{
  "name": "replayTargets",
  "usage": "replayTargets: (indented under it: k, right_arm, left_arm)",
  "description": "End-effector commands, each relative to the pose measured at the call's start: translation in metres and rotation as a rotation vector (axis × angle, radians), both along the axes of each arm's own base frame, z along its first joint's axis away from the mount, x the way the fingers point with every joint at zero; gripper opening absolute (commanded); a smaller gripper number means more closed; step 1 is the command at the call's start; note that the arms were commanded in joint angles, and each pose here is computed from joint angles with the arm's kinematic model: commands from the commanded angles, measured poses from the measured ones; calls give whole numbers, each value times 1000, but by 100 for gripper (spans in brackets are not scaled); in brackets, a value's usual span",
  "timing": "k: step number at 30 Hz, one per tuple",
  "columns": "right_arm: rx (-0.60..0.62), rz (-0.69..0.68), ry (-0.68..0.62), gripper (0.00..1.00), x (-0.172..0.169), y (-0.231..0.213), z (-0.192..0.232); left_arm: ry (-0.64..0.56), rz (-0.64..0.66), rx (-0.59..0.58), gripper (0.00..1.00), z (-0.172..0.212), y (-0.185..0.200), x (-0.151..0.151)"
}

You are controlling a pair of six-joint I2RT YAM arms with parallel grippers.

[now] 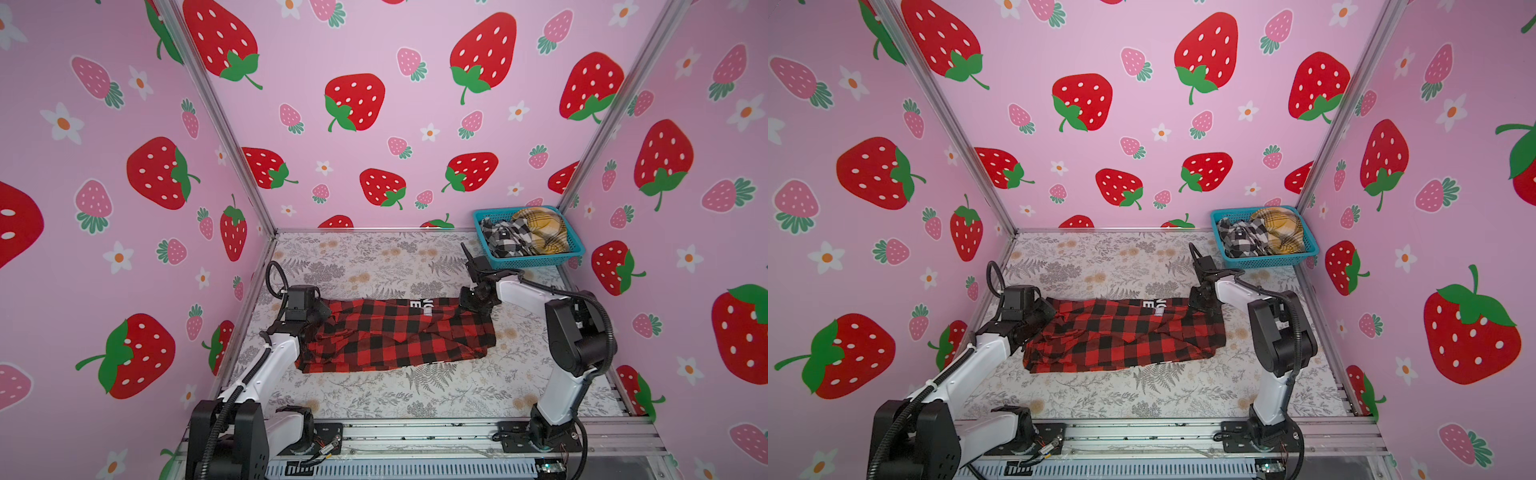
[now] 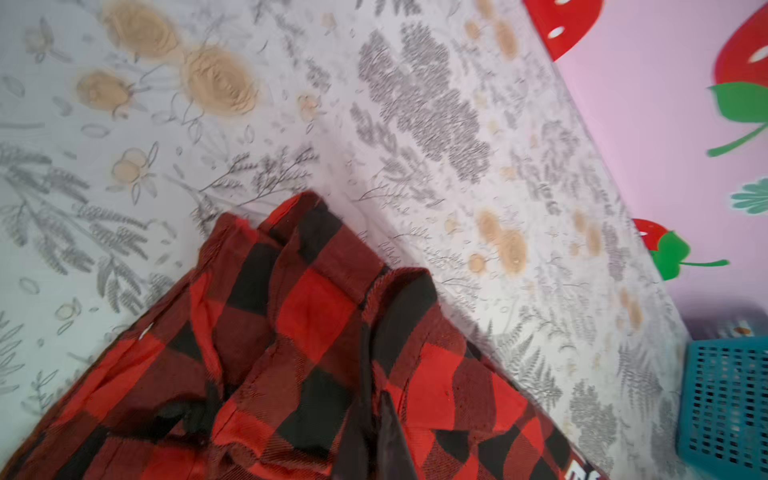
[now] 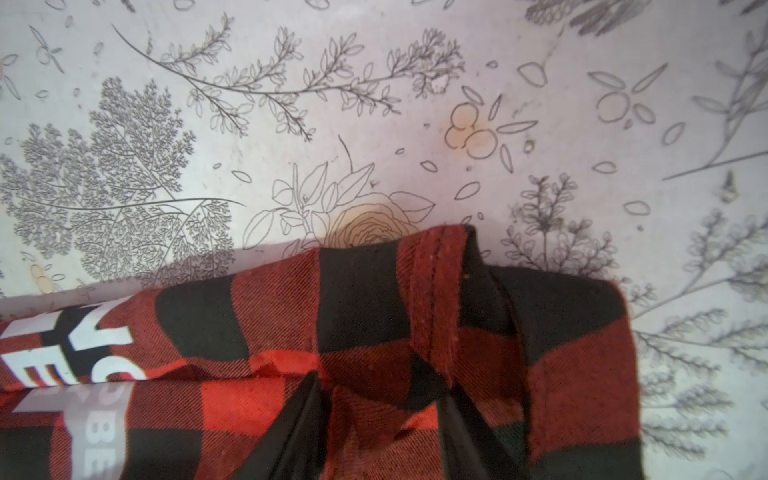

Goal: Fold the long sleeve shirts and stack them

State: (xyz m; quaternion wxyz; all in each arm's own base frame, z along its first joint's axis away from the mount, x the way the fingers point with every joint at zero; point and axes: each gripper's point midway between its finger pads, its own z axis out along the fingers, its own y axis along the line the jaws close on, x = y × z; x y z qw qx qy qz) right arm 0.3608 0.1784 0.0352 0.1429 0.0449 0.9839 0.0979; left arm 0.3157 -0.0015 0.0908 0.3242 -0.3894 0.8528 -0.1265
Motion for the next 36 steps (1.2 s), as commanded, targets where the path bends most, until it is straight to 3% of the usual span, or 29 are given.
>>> replayTargets:
  k: [1,3,5,6,7,10,14,17,25,27,32,36]
  right_arm:
    - [20,-16,-25,48,1,-2,20]
    - [25,-16,-42,51,1,-2,29]
    - [43,-6,-61,56,1,1,40]
    - [53,5,-70,57,-2,3,47]
    - [54,18,-80,59,-6,4,54]
    - [27,80,-87,62,-27,8,70]
    - [-52,152,-36,63,-75,7,63]
    - [-95,183,-3,59,-110,6,55]
    - [106,250,143,48,-179,63,11]
    - [133,233,171,47,-183,66,-2]
    - [63,144,190,43,-164,45,-28]
    - [5,90,183,40,-119,19,-48]
  left_arm:
    - [105,88,-5,0,-30,10,-26]
    - [127,118,-10,0,-36,13,-35]
    - [158,144,10,42,-38,18,-41]
    - [169,146,26,57,-35,20,-40]
    - [172,129,41,64,-29,20,-36]
    - [165,65,60,67,-1,16,-16]
    - [143,13,46,67,33,5,9]
    - [180,-49,24,61,29,-11,21]
    - [360,-186,-101,35,-39,-46,33]
    - [390,-183,-103,31,-50,-45,33]
    - [458,-175,-100,22,-72,-41,29]
    - [538,-125,-108,14,-93,-30,15]
